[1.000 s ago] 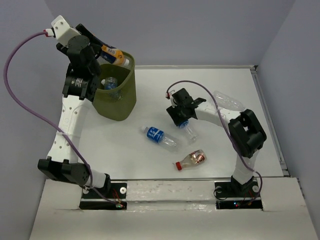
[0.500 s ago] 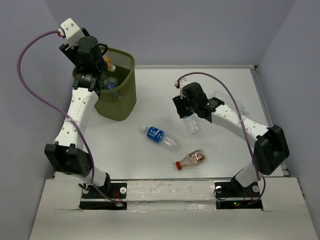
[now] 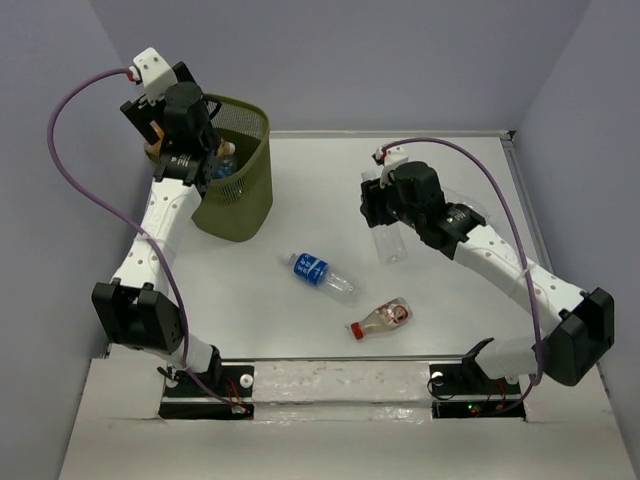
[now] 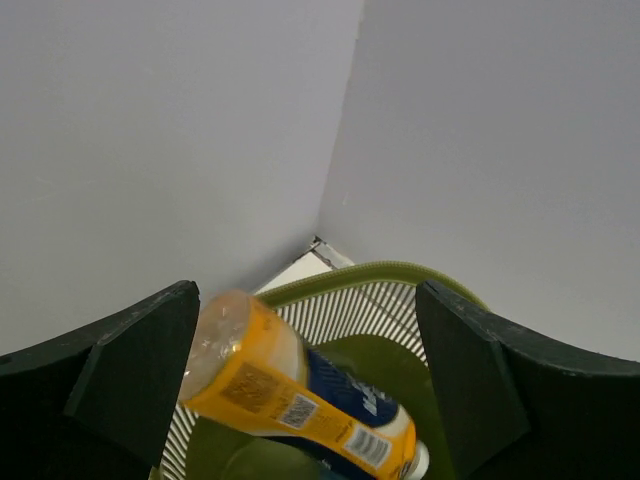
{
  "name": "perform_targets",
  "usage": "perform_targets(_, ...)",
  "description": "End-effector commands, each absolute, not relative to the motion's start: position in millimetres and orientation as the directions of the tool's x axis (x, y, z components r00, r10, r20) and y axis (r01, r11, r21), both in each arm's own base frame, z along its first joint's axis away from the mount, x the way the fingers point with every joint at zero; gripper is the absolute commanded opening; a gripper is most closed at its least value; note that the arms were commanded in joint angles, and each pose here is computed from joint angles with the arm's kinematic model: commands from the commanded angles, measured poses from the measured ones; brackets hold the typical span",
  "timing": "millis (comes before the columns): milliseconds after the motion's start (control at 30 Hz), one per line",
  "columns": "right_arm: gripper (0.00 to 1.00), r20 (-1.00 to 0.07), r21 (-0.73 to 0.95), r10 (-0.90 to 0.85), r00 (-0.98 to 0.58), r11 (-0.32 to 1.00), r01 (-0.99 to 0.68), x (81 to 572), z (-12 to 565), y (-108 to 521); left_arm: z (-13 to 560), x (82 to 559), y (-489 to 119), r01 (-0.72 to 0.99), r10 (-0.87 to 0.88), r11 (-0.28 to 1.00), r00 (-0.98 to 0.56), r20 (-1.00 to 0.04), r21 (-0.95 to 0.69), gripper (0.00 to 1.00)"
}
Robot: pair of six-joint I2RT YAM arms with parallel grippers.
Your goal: Put the plastic bottles in the bin
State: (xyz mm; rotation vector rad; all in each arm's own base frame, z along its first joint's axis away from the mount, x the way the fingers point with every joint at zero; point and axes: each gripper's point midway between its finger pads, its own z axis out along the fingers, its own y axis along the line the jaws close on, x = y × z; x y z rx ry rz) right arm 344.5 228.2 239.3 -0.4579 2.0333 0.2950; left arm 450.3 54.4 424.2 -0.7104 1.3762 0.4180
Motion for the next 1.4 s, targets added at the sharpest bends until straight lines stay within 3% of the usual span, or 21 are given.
perform_targets(0, 0.28, -0.932, 0.076, -0.096, -0.351, 0.891, -0.447, 343.5, 276.6, 231.2, 479.6, 430.0, 45.8, -0.55, -0.228, 0.74, 0.334, -0.914, -0.386, 0.99)
perform_targets(233, 0.28, -0.955, 0.136, -0.015, -0.295, 0.865, -0.482, 336.2, 305.6, 237.5, 530.1, 396.9, 4.5, -0.278, -0.384, 0.825, 0.365, -0.848, -0.492, 0.99)
perform_targets(367, 0.28, -0.966, 0.175, 0.049, -0.255, 0.848, -0.5, 336.1, 326.8, 243.2, 525.7, 375.0, -21.6, -0.136, -0.464, 0.844, 0.298, -0.834, -0.518, 0.99)
perform_targets(700, 0.28, -0.975, 0.216, 0.144, -0.167, 0.777, -0.592, 326.5, 391.0, 267.8, 456.6, 301.1, -91.0, 0.208, -0.535, 0.821, -0.039, -0.844, -0.531, 0.99)
perform_targets(1133, 0.28, -0.969, 0.195, 0.242, -0.055, 0.605, -0.772, 320.8, 477.1, 359.1, 310.6, 238.6, -122.5, 0.226, -0.468, 0.771, -0.435, -0.769, -0.596, 0.99)
perform_targets(1367, 0.28, -0.932, 0.133, 0.35, 0.095, 0.573, -0.809, 352.5, 532.6, 413.6, 230.7, 217.4, -131.9, 0.109, -0.573, 0.669, -0.554, -0.604, -0.735, 0.99)
